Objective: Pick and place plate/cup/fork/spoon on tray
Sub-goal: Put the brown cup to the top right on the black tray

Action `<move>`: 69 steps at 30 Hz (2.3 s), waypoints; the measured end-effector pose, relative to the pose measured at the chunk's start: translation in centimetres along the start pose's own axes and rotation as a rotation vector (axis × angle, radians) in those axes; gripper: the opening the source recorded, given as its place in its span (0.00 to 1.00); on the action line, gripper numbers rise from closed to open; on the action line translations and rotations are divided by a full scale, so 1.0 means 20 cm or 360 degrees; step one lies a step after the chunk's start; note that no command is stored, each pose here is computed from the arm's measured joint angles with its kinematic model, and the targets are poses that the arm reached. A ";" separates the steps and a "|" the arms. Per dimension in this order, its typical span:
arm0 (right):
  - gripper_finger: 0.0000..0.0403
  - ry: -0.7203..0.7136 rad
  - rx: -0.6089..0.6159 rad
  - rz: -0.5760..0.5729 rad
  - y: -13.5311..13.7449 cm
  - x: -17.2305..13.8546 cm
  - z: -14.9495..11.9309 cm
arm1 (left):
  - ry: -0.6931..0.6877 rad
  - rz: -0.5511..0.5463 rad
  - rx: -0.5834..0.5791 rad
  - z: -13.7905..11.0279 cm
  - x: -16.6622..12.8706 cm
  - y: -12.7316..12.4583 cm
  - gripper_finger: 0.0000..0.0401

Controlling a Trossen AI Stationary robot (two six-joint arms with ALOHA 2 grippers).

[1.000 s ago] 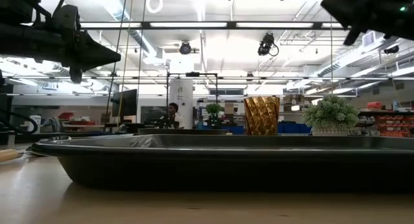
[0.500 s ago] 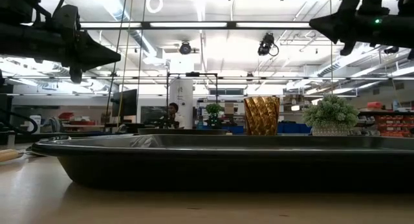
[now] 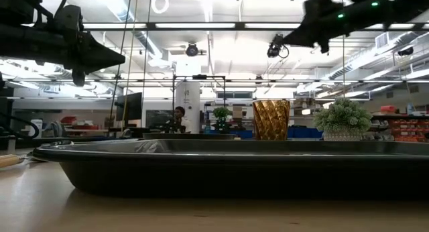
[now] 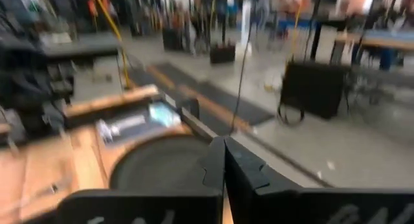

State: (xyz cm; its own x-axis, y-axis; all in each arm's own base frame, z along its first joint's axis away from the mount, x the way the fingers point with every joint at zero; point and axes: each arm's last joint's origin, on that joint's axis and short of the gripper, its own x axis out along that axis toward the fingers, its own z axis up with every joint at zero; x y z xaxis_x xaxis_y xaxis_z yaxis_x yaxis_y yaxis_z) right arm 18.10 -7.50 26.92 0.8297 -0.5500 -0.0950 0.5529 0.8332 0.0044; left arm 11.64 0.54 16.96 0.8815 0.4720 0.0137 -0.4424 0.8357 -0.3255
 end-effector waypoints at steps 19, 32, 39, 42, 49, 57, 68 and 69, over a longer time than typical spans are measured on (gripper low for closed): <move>0.25 0.1042 -0.0136 -0.0021 -0.09 0.41 -0.05 | 0.0000 -0.0001 0.0000 0.00 0.00 0.00 0.06; 0.39 0.1432 -0.0123 0.0142 -0.15 0.59 0.01 | -0.0001 -0.0001 0.0000 0.00 0.00 0.00 0.06; 0.38 0.1628 -0.0128 0.0179 -0.14 0.65 -0.04 | 0.0000 0.0000 0.0000 0.00 0.00 0.00 0.06; 0.37 0.1685 -0.0115 0.0217 -0.14 0.66 -0.05 | 0.0000 0.0000 0.0000 0.00 0.00 0.00 0.06; 0.36 0.1717 -0.0095 0.0268 -0.14 0.67 -0.05 | 0.0000 0.0000 0.0000 0.00 0.00 0.00 0.06; 0.30 0.1810 -0.0047 0.0288 -0.14 0.69 -0.11 | -0.0001 0.0000 0.0000 0.00 0.00 0.00 0.06; 0.04 0.1840 -0.0005 0.0260 -0.14 0.70 -0.13 | -0.0001 0.0000 0.0000 0.00 0.00 0.00 0.06; 0.03 0.1839 -0.0004 0.0260 -0.14 0.70 -0.12 | 0.0000 0.0000 0.0000 0.00 0.00 0.00 0.06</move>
State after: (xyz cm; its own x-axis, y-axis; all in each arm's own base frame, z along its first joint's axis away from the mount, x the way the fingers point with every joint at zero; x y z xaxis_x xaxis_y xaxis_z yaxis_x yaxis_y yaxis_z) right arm 27.88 -17.43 23.11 0.3267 -0.0591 -0.9433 0.4447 0.8903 0.0982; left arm 11.64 0.54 16.96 0.8816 0.4718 0.0139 -0.4422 0.8357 -0.3256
